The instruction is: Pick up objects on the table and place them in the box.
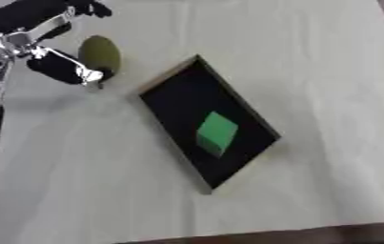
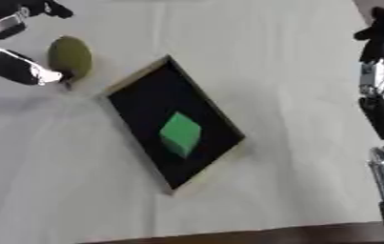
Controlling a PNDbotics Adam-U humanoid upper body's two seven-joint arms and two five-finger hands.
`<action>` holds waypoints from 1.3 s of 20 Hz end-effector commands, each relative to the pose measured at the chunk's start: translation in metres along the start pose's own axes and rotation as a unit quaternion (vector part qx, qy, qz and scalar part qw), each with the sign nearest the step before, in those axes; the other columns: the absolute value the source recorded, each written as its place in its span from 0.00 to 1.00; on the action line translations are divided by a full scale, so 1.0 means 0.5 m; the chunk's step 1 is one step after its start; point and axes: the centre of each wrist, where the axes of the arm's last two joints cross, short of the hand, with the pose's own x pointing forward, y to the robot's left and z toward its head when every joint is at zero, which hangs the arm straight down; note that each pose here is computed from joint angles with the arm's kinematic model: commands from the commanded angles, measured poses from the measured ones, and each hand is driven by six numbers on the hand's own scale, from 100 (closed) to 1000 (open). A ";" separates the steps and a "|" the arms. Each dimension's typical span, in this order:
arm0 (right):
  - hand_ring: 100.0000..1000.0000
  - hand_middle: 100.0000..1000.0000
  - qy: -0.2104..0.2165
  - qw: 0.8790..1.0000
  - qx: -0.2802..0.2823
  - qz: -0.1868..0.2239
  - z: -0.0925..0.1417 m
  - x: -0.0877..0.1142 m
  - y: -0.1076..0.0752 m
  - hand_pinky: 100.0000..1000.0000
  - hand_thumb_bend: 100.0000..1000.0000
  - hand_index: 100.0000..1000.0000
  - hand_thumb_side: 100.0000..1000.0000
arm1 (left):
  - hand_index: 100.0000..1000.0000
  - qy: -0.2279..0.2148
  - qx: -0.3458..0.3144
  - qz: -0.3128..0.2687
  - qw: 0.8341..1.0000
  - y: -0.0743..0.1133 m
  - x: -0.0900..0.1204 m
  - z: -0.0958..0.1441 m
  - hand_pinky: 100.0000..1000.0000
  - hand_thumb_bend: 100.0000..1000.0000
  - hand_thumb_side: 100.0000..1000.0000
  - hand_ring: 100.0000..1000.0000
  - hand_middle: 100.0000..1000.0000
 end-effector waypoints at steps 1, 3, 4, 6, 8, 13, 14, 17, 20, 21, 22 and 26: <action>0.87 0.51 -0.012 1.000 0.001 0.004 -0.008 0.008 -0.007 0.89 0.00 0.89 0.56 | 0.90 0.029 0.015 -0.019 0.999 0.025 -0.032 0.006 0.88 0.46 0.21 0.85 0.78; 0.87 0.51 -0.012 1.000 0.001 0.003 -0.008 0.008 -0.006 0.89 0.00 0.89 0.56 | 0.90 0.038 0.012 -0.018 0.999 0.018 -0.043 0.000 0.88 0.46 0.21 0.85 0.78; 0.87 0.51 -0.011 1.000 0.002 0.003 -0.008 0.008 -0.005 0.89 0.00 0.89 0.56 | 0.90 0.040 0.009 -0.013 0.999 0.012 -0.049 -0.004 0.88 0.46 0.21 0.85 0.78; 0.87 0.51 -0.010 1.000 0.002 0.002 -0.007 0.008 -0.004 0.89 0.00 0.89 0.56 | 0.91 0.041 0.005 -0.004 0.999 0.000 -0.061 -0.011 0.88 0.46 0.22 0.85 0.80; 0.87 0.51 -0.010 1.000 0.002 0.001 -0.006 0.008 -0.003 0.89 0.00 0.89 0.56 | 0.92 0.042 0.001 0.004 0.999 -0.013 -0.073 -0.017 0.89 0.46 0.22 0.86 0.82; 0.87 0.51 -0.008 1.000 0.002 -0.002 -0.005 0.007 -0.001 0.89 0.00 0.89 0.56 | 0.94 0.046 -0.006 0.020 0.999 -0.048 -0.091 -0.036 0.89 0.48 0.23 0.86 0.82; 0.87 0.51 -0.007 1.000 0.002 -0.003 -0.005 0.007 0.000 0.89 0.00 0.89 0.56 | 0.94 0.051 -0.005 0.022 0.998 -0.054 -0.093 -0.040 0.89 0.48 0.24 0.86 0.82; 0.87 0.51 -0.005 1.000 0.001 -0.005 -0.004 0.007 0.001 0.90 0.00 0.89 0.56 | 0.93 0.057 -0.004 0.033 0.998 -0.070 -0.093 -0.052 0.88 0.46 0.25 0.85 0.80; 0.87 0.51 -0.005 1.000 0.001 -0.006 -0.004 0.007 0.003 0.90 0.00 0.89 0.56 | 0.90 0.062 -0.005 0.038 0.997 -0.078 -0.092 -0.060 0.86 0.44 0.23 0.82 0.75; 0.87 0.51 -0.005 1.000 0.001 -0.006 -0.004 0.007 0.003 0.90 0.00 0.89 0.56 | 0.89 0.065 -0.005 0.037 0.997 -0.080 -0.092 -0.062 0.84 0.43 0.22 0.80 0.72; 0.87 0.51 -0.004 1.000 0.001 -0.007 -0.004 0.007 0.003 0.90 0.00 0.90 0.56 | 0.87 0.067 -0.005 0.037 0.997 -0.081 -0.091 -0.064 0.83 0.41 0.22 0.79 0.70; 0.87 0.51 -0.002 1.000 0.001 -0.010 -0.004 0.008 0.005 0.90 0.00 0.90 0.56 | 0.82 0.084 0.011 0.031 0.996 -0.080 -0.086 -0.071 0.77 0.32 0.11 0.72 0.60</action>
